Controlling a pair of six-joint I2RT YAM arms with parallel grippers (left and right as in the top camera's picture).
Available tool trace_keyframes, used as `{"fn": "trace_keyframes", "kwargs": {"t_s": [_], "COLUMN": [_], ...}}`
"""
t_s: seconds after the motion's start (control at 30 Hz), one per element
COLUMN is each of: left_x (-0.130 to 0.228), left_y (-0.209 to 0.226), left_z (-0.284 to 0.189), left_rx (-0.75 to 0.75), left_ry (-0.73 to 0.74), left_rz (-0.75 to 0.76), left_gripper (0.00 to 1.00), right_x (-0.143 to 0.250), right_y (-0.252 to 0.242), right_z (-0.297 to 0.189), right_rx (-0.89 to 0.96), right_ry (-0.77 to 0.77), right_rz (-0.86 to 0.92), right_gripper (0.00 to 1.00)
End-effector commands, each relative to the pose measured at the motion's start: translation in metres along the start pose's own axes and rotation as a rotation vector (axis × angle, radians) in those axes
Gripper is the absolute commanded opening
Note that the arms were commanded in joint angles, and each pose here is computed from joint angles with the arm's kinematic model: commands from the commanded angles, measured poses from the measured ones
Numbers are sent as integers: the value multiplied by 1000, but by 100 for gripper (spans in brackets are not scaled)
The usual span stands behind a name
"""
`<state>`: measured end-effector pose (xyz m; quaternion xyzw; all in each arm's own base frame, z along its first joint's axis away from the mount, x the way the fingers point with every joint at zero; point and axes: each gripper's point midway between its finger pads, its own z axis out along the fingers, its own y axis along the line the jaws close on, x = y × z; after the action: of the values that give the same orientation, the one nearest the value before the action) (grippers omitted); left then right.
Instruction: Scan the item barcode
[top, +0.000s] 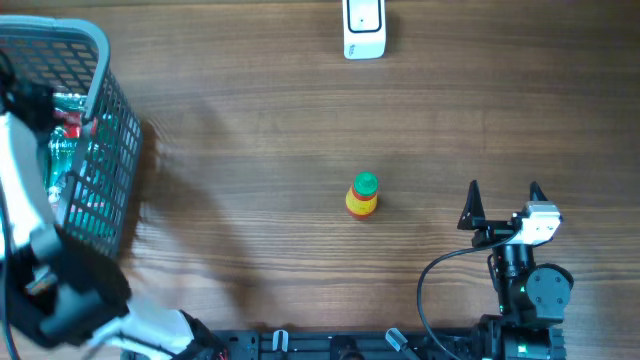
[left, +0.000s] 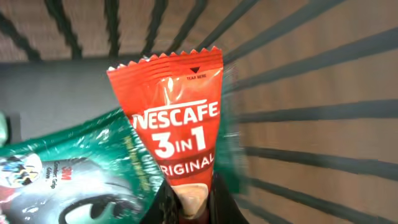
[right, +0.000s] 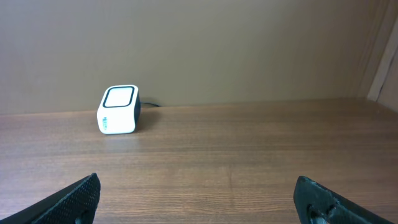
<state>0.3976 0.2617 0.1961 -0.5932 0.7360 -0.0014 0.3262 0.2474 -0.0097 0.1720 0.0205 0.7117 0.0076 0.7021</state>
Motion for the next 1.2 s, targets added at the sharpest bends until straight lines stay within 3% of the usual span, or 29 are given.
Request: {"fn": "trace_keyframes", "kwargs": {"t_s": [0.0,0.27,0.4,0.5,0.7,1.17], "left_x": [-28,-55,-39,-4,98,352], "left_y": [-22,-44,-64,-89,-126,-114], "left_z": [-68,-185,-239,-263,-263,-165], "left_rx": [122,352,534,666,720,430], "left_ry": [-118,-311,-297,-207,16,494], "left_rz": [4,-14,28,113,373,960], "left_gripper": [4,4,4,4,4,4], "right_x": [-1,-1,-1,-1,-1,-1], "right_y": [0,0,0,0,0,0], "right_z": [0,0,0,0,0,0], "right_rx": [4,4,4,4,4,4], "right_ry": [-6,-6,-6,-6,-6,-6], "right_rz": [-13,-13,-13,-13,-13,-13], "right_gripper": [100,100,100,100,100,100]}}
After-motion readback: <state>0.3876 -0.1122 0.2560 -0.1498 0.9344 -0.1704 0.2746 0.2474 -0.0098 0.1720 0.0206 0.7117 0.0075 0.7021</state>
